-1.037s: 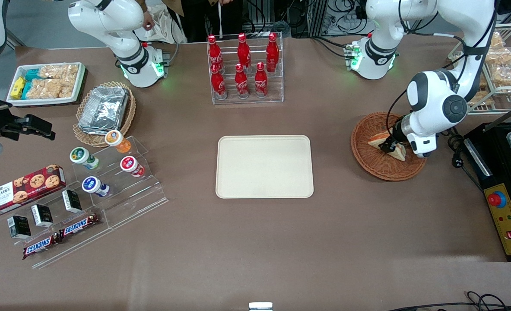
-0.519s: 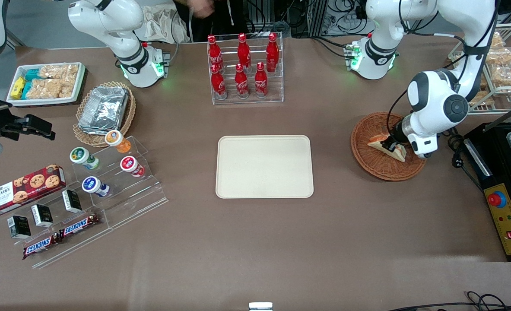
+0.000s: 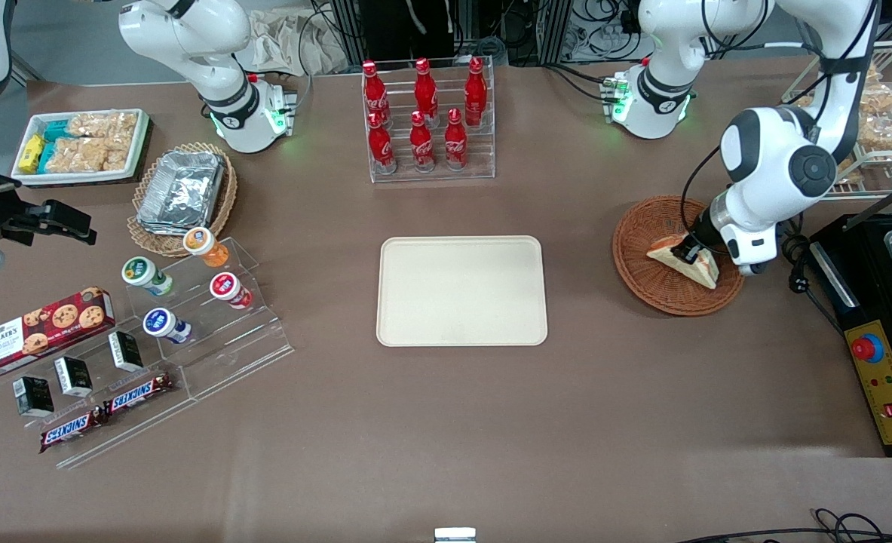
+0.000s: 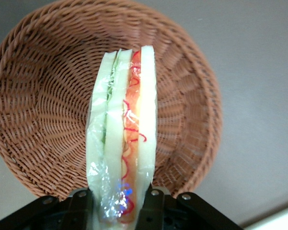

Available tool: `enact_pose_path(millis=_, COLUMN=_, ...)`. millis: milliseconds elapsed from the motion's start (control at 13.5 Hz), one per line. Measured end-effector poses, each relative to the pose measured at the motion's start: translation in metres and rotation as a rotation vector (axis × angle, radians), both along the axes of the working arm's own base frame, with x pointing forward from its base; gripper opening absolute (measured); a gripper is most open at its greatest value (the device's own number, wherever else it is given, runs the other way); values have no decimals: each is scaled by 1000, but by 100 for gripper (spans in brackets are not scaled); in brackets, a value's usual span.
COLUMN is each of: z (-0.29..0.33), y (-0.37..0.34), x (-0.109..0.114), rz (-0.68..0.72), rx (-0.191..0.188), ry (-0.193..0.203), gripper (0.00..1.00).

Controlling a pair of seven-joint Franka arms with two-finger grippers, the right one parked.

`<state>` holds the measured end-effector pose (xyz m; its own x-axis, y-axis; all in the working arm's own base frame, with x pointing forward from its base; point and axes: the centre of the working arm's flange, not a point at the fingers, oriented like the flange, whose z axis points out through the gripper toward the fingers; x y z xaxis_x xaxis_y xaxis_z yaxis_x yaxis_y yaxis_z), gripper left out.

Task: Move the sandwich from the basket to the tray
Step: 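Lift the sandwich and carry it toward the white tray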

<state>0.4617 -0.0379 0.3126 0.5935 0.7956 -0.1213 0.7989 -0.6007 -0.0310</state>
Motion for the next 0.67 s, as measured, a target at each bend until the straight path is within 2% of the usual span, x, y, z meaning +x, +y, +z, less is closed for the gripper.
enact_pose_path(millis=296, z=39, y=-11, x=15, rz=-123, rx=-12, ry=0, gripper=34)
enact_pose_path(millis=519, z=79, y=-25, x=31, rz=-288, rx=-34, ry=3, gripper=34)
enact_pose_path(millis=667, z=104, y=-32, x=40, rz=-398, rx=-47, ry=-9, gripper=34)
